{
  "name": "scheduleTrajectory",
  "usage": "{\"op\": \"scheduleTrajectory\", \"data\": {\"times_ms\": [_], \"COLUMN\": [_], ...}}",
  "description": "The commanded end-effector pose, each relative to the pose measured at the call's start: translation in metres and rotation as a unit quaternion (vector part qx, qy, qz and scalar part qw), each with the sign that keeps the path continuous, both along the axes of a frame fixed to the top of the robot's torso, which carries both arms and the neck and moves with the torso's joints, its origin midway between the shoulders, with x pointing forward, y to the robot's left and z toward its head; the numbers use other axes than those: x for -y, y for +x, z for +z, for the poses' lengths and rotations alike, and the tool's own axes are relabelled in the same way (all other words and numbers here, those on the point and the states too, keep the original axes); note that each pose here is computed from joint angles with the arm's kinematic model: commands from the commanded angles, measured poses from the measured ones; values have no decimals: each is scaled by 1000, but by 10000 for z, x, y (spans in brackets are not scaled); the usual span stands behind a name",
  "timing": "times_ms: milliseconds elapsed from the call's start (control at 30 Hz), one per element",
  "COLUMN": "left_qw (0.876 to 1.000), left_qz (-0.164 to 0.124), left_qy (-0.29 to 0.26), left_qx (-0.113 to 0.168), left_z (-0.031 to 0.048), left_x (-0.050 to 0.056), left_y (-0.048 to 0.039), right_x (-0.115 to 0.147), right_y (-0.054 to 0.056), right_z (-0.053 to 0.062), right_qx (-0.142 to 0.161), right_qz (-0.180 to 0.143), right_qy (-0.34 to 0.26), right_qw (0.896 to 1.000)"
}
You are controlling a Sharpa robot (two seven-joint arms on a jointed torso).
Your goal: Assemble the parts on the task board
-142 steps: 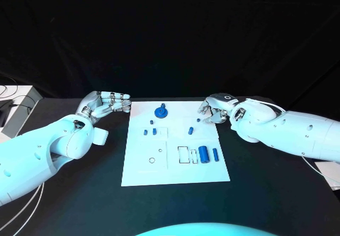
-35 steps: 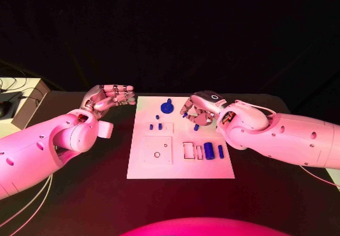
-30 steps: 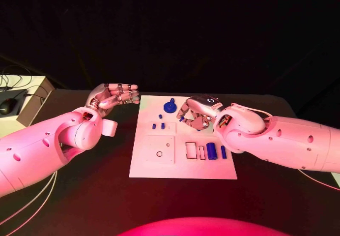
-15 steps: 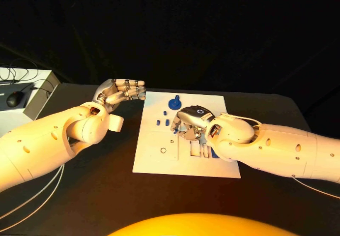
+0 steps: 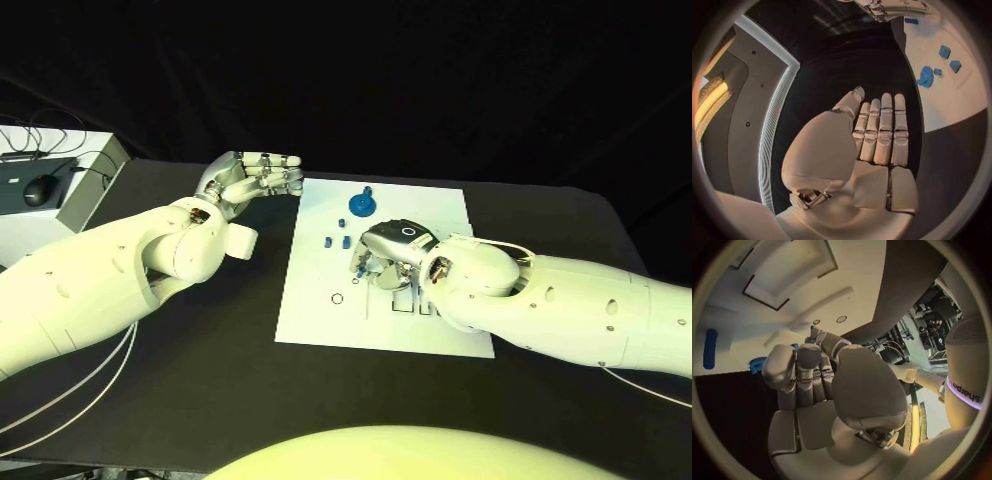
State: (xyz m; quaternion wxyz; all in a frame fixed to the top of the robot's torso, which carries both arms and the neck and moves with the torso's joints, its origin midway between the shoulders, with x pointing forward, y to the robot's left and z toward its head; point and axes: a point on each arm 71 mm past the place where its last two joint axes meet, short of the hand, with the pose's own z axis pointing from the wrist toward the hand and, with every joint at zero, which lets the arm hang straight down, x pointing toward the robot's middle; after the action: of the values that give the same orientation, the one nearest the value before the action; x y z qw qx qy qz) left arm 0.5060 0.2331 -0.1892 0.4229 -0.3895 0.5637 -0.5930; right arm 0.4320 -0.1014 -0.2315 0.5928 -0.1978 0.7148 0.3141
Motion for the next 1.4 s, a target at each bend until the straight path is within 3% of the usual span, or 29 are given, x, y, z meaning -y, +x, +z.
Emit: {"op": "scheduleTrajectory", "data": {"times_ms": [33, 1400], "left_qw": [1000, 1000], "left_qz": [-6, -5], "left_qy": [-2, 3], "left_qx": [1, 0], "left_z": [10, 16], "left_x": [13, -39], "left_y": [-6, -19], "right_x": [-28, -59], "right_y": [-38, -17], "right_z": [-11, -125], "right_qx": [-1, 1], "right_qz": [8, 8], "right_qy": [-10, -21], "right_qw": [1000, 1000]}}
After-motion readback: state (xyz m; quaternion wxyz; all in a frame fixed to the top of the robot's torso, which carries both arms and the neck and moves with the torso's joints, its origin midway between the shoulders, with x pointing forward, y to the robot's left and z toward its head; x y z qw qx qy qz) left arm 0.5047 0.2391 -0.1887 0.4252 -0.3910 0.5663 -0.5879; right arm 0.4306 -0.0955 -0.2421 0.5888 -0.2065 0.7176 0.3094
